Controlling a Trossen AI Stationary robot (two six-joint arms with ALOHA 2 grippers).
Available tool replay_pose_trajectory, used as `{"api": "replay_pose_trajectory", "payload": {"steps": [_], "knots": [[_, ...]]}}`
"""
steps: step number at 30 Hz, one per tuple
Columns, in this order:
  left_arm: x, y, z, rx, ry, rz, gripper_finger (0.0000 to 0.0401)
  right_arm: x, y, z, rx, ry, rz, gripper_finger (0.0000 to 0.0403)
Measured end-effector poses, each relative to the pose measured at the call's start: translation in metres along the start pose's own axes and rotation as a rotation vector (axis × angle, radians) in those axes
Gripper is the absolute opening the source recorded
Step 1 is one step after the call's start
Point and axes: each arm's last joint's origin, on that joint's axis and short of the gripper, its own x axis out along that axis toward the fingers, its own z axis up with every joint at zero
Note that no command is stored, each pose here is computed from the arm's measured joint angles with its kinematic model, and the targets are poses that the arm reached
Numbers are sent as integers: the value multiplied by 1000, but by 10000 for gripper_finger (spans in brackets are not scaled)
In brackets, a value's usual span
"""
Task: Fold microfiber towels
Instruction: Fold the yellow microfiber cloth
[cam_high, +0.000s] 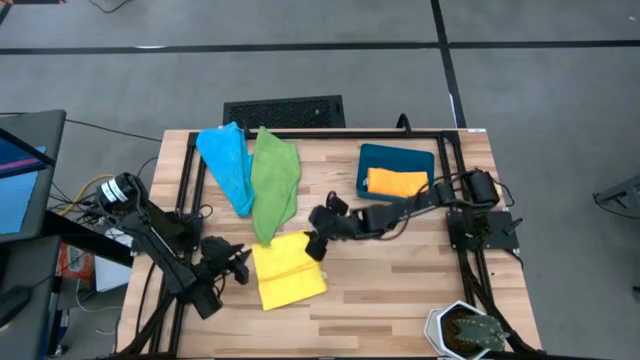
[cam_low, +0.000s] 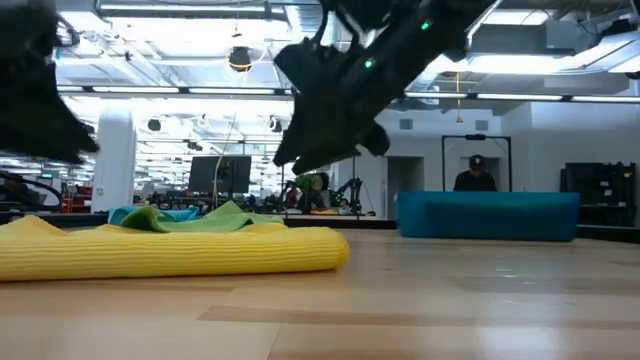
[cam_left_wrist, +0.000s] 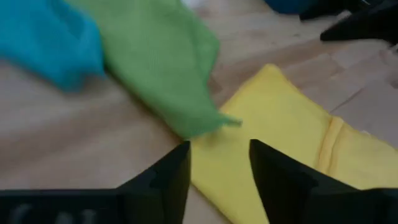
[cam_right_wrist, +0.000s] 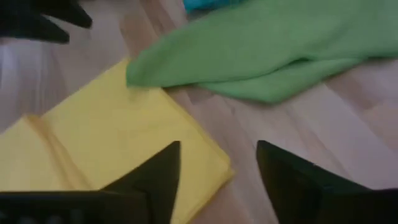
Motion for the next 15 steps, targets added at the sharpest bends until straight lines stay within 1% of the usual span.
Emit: {"api": "replay_pose_trajectory", "payload": {"steps": [3,5,7,8,10,13,15], "knots": [[16,11,-14,-116,40,-56,187,12,-16,0,18,57,35,264],[26,18,-19,-169,58,-88,198,26,-22,-2,29,58,53,280],[34,21,-21,-186,66,-105,202,33,-29,-9,29,100,36,285],[37,22,-21,-178,78,-98,203,37,-28,-8,35,85,47,285],[45,26,-19,-130,95,-53,204,43,-30,-12,36,89,43,285],[54,27,-13,-65,111,12,205,56,-31,-23,32,113,32,286],[60,26,-9,-44,114,41,205,58,-31,-24,38,114,36,286]]}}
